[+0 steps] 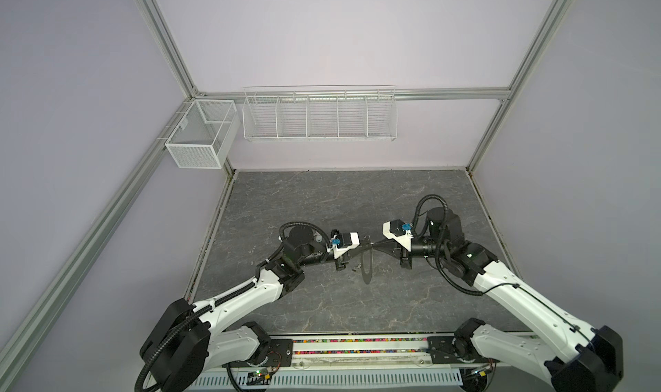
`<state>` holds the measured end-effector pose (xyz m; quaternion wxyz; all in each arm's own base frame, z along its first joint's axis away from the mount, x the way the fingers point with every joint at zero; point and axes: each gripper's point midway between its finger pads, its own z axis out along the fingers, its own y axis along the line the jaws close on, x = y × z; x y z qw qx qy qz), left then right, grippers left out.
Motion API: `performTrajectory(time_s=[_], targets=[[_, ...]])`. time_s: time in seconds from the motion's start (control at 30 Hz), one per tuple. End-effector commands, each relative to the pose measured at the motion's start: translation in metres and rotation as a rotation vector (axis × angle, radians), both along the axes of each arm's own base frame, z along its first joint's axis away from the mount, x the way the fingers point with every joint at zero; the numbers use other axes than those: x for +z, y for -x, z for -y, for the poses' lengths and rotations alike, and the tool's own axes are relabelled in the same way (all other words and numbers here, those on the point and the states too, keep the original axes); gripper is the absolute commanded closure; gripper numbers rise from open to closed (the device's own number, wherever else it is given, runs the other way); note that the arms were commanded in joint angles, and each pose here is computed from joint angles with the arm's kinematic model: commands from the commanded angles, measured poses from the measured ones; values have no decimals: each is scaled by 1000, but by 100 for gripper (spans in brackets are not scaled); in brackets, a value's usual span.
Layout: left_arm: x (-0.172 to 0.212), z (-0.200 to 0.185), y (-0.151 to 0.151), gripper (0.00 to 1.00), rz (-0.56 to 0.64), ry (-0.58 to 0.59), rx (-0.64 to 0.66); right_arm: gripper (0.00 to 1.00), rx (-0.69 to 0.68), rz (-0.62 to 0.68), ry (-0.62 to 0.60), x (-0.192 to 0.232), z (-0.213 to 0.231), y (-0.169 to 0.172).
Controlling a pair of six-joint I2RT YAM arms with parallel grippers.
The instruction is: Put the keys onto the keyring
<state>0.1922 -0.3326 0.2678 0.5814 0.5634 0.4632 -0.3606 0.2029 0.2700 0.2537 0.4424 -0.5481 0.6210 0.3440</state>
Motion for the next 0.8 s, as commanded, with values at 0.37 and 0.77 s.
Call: performTrajectory(time_s=[0.37, 0.77], targets=[[-14, -10, -7, 71, 229, -365, 45, 93, -1, -32, 182, -5, 11, 0], [-7, 6, -16, 69, 305, -388, 102, 93, 17, -61, 238, -7, 9, 2]])
